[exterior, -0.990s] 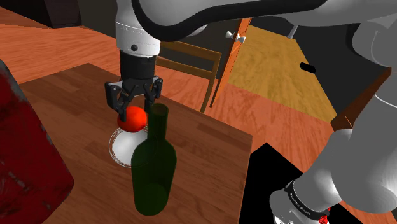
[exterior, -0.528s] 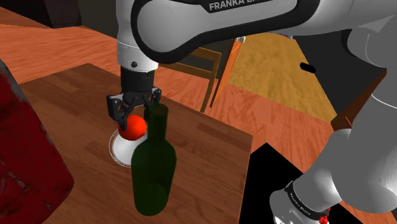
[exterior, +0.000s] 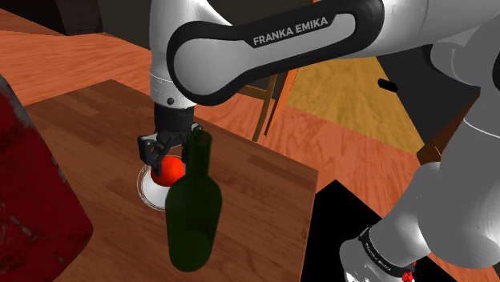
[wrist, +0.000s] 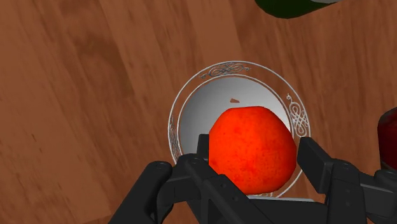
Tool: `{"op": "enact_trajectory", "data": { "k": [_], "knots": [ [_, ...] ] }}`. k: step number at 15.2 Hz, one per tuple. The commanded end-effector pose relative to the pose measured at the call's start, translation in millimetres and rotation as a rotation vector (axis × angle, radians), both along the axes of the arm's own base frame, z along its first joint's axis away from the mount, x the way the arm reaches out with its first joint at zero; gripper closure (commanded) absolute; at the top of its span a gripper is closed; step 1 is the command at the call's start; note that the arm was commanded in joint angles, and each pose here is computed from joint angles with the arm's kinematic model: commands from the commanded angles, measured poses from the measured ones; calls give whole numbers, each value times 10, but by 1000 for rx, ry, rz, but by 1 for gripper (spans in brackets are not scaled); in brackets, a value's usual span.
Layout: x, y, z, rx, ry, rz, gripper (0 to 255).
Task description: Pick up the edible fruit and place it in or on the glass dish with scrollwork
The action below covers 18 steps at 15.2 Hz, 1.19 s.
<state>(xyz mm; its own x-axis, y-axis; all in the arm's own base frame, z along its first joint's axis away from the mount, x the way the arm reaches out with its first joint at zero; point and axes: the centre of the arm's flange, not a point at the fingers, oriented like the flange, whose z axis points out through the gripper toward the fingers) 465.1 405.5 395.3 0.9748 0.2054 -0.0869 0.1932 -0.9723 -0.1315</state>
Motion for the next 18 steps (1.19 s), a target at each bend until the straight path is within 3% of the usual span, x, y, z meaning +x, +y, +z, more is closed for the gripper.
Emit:
{"op": "enact_trajectory", "data": {
  "k": [1,6,7,12,16,18],
  "knots": [
    [0,-1,-12,0,0,0,255],
    [0,-1,-12,0,0,0,255],
    [0,-1,-12,0,0,0,0],
    [0,-1,-12,0,0,0,0],
    [56,-56,482,0,0,0,0],
    [55,-57,482,0,0,0,0]
  ]
}}
